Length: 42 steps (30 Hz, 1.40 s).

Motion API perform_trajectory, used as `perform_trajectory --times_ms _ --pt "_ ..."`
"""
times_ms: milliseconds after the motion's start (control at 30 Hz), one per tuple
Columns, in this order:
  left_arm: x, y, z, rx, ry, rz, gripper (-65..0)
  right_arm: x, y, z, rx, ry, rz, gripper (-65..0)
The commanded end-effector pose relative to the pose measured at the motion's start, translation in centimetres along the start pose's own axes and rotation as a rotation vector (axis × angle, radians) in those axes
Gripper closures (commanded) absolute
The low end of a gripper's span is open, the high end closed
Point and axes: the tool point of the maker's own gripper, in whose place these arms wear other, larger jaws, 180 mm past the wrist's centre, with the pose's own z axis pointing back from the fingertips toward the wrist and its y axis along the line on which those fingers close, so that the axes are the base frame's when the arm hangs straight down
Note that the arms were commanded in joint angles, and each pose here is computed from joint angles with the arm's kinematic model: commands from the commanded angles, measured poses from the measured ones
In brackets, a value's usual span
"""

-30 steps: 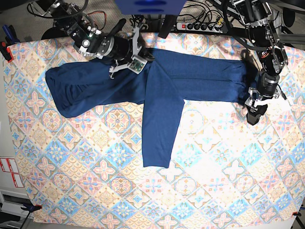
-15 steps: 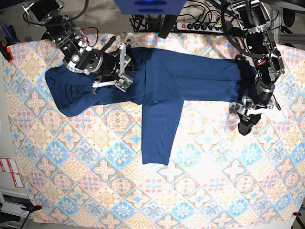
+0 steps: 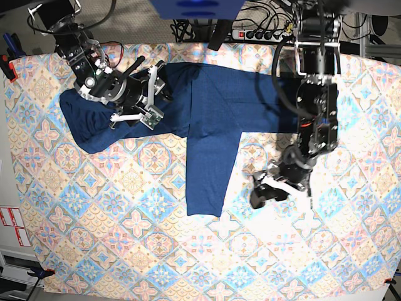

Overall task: Fold the T-shirt properly
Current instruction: 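Move the left gripper to the sleeve cuff and pinch it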

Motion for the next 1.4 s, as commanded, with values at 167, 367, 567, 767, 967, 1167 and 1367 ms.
perform_trajectory --times_ms 167,367,567,767,967,1167,1367 --pt "-1.4 -1.9 -5.0 -0.024 0.097 -0.036 -44.8 0.8 -0.3 0.4 -0.005 -0.032 0.007 -28.8" --pt "-2.9 -2.4 -8.1 0.013 0.115 -0.034 -44.8 1.1 -0.4 0.5 -0.007 -0.039 0.010 -28.8" --pt "-5.0 -6.6 -9.8 -0.024 0.154 -0.088 -44.8 1.3 -0.5 0.5 -0.009 -0.043 0.013 -28.8" --pt "-6.8 -9.1 -10.5 -0.020 0.185 -0.225 -44.8 1.3 -0.5 0.5 -0.010 -0.044 0.013 -28.8" --pt "-9.7 -8.2 -10.7 0.029 0.269 -0.350 -44.8 1.4 -0.6 0.6 -0.012 -0.046 0.014 -28.8" --pt "-11.5 -6.7 -10.5 0.072 0.328 -0.444 -44.8 1.4 -0.6 0.6 -0.011 -0.046 0.015 -28.8" --pt "-13.5 -5.2 -10.2 0.106 0.396 -0.526 -44.8 1.4 -0.6 0.6 -0.011 -0.046 0.015 -28.8"
